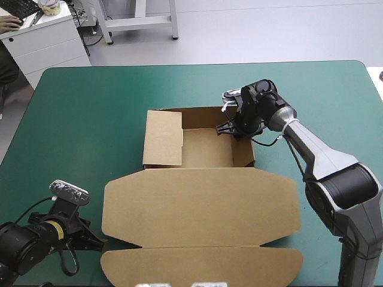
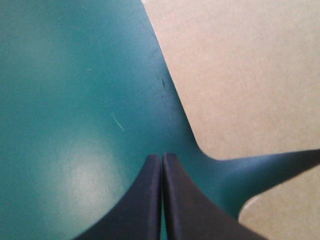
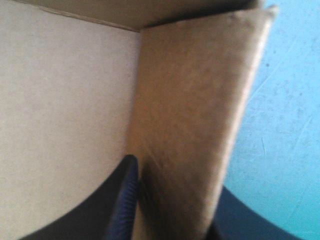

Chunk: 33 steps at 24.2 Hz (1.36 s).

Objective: Fold the box

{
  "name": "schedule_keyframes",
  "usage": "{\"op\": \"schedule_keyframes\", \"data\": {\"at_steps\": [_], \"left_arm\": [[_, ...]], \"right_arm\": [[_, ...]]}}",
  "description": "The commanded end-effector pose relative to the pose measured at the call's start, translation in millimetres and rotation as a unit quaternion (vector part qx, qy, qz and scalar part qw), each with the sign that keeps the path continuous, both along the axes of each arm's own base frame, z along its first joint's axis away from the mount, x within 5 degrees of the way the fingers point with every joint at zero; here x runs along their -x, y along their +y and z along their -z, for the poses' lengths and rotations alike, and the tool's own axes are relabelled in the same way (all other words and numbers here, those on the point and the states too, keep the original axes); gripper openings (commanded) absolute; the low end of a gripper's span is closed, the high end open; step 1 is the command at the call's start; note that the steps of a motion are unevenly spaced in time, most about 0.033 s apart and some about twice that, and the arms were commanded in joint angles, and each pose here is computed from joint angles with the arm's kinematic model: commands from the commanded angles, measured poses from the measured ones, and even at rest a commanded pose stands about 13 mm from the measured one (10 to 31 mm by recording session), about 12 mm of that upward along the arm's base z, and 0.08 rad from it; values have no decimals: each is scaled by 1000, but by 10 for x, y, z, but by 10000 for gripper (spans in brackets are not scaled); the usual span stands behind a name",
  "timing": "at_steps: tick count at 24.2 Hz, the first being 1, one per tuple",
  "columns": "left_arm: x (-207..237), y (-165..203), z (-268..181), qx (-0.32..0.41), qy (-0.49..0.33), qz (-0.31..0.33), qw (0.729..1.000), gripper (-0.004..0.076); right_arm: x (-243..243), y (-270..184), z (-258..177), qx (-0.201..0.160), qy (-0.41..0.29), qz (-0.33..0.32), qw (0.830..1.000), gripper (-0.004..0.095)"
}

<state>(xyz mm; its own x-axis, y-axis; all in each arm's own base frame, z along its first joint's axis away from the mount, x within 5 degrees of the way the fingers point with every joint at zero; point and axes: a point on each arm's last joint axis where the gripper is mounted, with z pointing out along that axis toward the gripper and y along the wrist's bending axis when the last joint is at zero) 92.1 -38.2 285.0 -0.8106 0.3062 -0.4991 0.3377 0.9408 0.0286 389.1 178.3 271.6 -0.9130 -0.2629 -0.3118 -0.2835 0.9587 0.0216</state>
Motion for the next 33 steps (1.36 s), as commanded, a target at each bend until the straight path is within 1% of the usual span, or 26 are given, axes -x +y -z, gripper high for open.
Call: {"op": "schedule_keyframes", "data": {"at_steps": [1, 2, 5, 8, 11, 16, 17, 20, 21, 24, 26, 27, 28, 29, 30, 33], "left_arm": [[-41, -25, -94, 17, -31, 0, 999, -10], [-43, -25, -95, 17, -32, 0, 999, -10], [-43, -25, -95, 17, -32, 0, 999, -10], [-43, -24, -95, 16, -33, 0, 999, -10], [-41, -23, -94, 16, -31, 0, 999, -10], [-23, -11, -80, 9, -19, -2, 1000, -10], [-20, -9, -78, 7, -17, -2, 1000, -10], [-20, -9, -78, 7, -17, -2, 1000, -10], [-20, -9, -78, 7, -17, -2, 1000, -10], [-20, -9, -78, 7, -17, -2, 1000, -10], [-24, -10, -81, 8, -20, -2, 1000, -10], [-24, -11, -81, 8, -20, -2, 1000, -10], [-24, -11, -81, 8, -20, -2, 1000, -10], [-22, -10, -80, 8, -19, -2, 1000, -10], [-21, -9, -79, 8, -18, -2, 1000, -10], [-21, -9, -79, 6, -18, 1, 1000, -10]], "right_arm": [[51, -29, -311, -22, -43, 0, 999, 23], [50, -31, -311, -20, -43, 0, 999, -20], [42, -41, -323, -10, -50, -11, 999, -19], [11, -72, -416, 6, -74, -12, 997, -19], [-16, -154, -614, 43, -120, -14, 992, -20], [-42, -449, -1094, 120, -212, 9, 970, -20], [-58, -631, -1273, 139, -237, 33, 961, -20], [-72, -1071, -1524, 152, -258, 90, 950, -20], [-83, -1296, -1571, 157, -258, 118, 946, -20], [-89, -1701, -1602, 169, -253, 167, 938, -20], [-85, -2081, -1588, 184, -240, 195, 933, -20], [-81, -2355, -1553, 188, -228, 221, 929, -20], [-81, -2465, -1536, 189, -226, 233, 927, -20], [-56, -2730, -1499, 183, -219, 264, 921, -20], [-60, -2827, -1464, 178, -215, 275, 920, -20], [2, -3345, -1302, 136, -191, 333, 913, -20]]}}
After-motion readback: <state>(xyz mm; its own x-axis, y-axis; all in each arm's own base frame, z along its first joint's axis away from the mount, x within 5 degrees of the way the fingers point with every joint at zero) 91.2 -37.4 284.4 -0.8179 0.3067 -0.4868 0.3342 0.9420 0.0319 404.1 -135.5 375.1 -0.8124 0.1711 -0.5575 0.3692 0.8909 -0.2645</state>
